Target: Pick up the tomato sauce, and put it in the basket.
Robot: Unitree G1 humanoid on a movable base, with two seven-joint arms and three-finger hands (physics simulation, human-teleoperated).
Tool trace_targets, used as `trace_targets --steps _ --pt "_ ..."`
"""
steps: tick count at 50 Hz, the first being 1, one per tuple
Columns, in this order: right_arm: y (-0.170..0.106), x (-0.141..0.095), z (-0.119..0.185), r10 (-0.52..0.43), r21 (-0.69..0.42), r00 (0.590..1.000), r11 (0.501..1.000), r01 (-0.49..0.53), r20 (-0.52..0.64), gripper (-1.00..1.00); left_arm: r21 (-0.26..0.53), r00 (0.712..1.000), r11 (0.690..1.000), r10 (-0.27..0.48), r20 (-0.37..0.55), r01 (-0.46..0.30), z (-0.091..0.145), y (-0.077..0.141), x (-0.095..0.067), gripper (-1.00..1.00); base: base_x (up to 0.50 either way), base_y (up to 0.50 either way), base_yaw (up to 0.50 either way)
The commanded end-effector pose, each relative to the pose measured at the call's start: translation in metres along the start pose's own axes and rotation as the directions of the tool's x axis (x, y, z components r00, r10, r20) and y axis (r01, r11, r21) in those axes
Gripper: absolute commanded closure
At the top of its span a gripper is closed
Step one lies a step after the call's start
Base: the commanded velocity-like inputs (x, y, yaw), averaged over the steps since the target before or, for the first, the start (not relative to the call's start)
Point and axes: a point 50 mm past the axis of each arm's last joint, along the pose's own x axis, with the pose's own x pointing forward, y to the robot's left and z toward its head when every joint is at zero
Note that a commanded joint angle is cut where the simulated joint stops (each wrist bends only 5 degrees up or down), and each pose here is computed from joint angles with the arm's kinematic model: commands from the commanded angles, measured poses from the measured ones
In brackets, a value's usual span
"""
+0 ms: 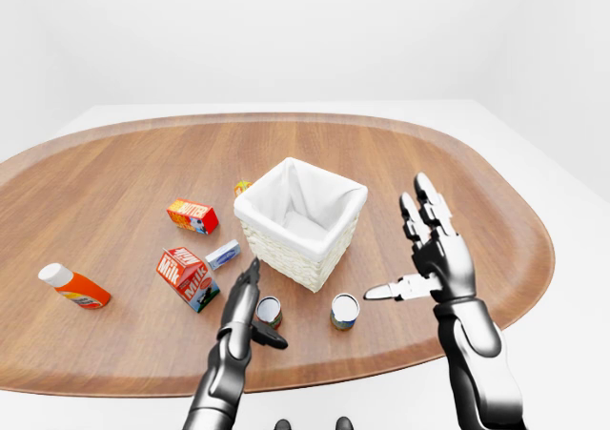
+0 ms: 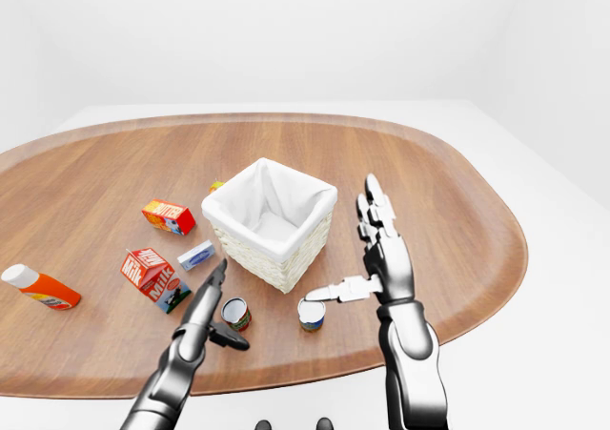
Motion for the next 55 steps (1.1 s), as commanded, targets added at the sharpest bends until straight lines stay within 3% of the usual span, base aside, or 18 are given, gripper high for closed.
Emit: trace_targets --steps 1,24,55 --pt "0.0 0.0 0.0 0.001 0.0 1.0 1.0 -0.001 -0.002 -1.0 -0.002 1.0 1.0 -0.001 -0.012 0.001 -0.002 -0.001 0.001 -1.0 0.0 0.0 0.0" --pt "0.001 -0.002 -0.001 0.004 0.0 1.0 1.0 -0.004 -0.006 -1.0 -0.007 0.997 1.0 -0.002 -0.078 0.001 -0.015 -0.003 0.008 -1.0 0.0 0.0 0.0" --pt "0.001 -0.001 -0.001 0.003 0.001 1.0 1.0 -0.003 -0.005 -1.0 -0.003 0.999 1.0 0.004 -0.048 -0.004 -0.007 0.001 0.009 -1.0 0.0 0.0 0.0"
